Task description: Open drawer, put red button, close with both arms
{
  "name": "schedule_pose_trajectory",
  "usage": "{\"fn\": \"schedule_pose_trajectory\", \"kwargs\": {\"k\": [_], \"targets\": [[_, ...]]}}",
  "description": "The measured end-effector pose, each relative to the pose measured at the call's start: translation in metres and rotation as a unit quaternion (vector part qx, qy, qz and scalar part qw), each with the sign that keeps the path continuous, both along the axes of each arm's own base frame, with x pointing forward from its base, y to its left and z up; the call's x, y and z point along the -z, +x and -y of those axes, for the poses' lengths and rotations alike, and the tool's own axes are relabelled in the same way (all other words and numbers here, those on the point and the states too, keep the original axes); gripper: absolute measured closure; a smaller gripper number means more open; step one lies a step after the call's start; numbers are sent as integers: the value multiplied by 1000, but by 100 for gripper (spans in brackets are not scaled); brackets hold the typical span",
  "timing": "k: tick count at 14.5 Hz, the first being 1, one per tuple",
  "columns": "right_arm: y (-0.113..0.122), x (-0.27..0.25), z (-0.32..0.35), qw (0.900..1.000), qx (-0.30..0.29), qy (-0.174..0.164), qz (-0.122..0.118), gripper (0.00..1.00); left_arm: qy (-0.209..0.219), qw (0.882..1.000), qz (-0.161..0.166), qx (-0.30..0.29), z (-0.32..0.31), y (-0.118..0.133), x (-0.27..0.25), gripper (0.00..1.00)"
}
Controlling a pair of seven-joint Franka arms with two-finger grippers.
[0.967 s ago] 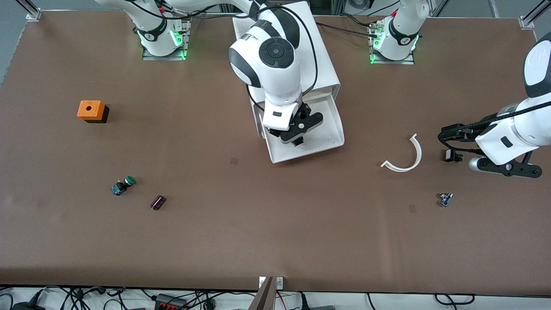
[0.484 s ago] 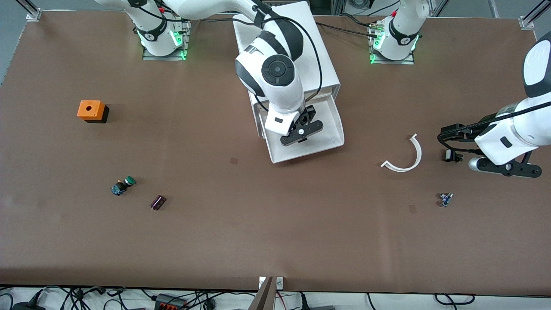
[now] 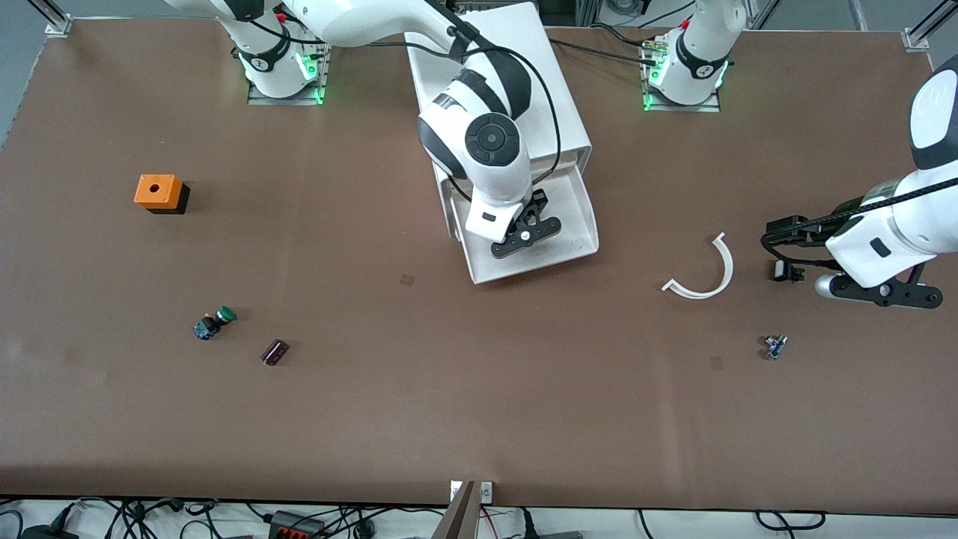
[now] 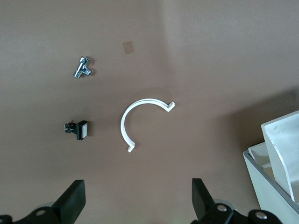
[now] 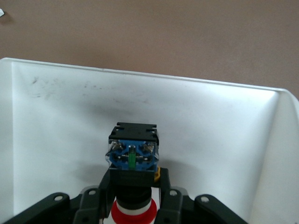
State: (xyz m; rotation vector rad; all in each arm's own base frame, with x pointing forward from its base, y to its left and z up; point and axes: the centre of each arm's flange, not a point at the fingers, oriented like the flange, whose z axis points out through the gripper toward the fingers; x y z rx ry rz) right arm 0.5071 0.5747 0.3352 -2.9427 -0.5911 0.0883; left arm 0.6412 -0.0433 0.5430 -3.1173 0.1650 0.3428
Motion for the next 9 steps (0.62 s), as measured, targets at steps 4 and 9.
{"fn": "schedule_pose_trajectory", "kwargs": {"k": [4,9], "targets": [[3,-6,0,1000,3,4,5,27,0,1000,-1,-1,0,0,0,0],[28,-52,15,998,44,20,42,0,-3,1000,-1,-18,9,-1,-1,0]]}}
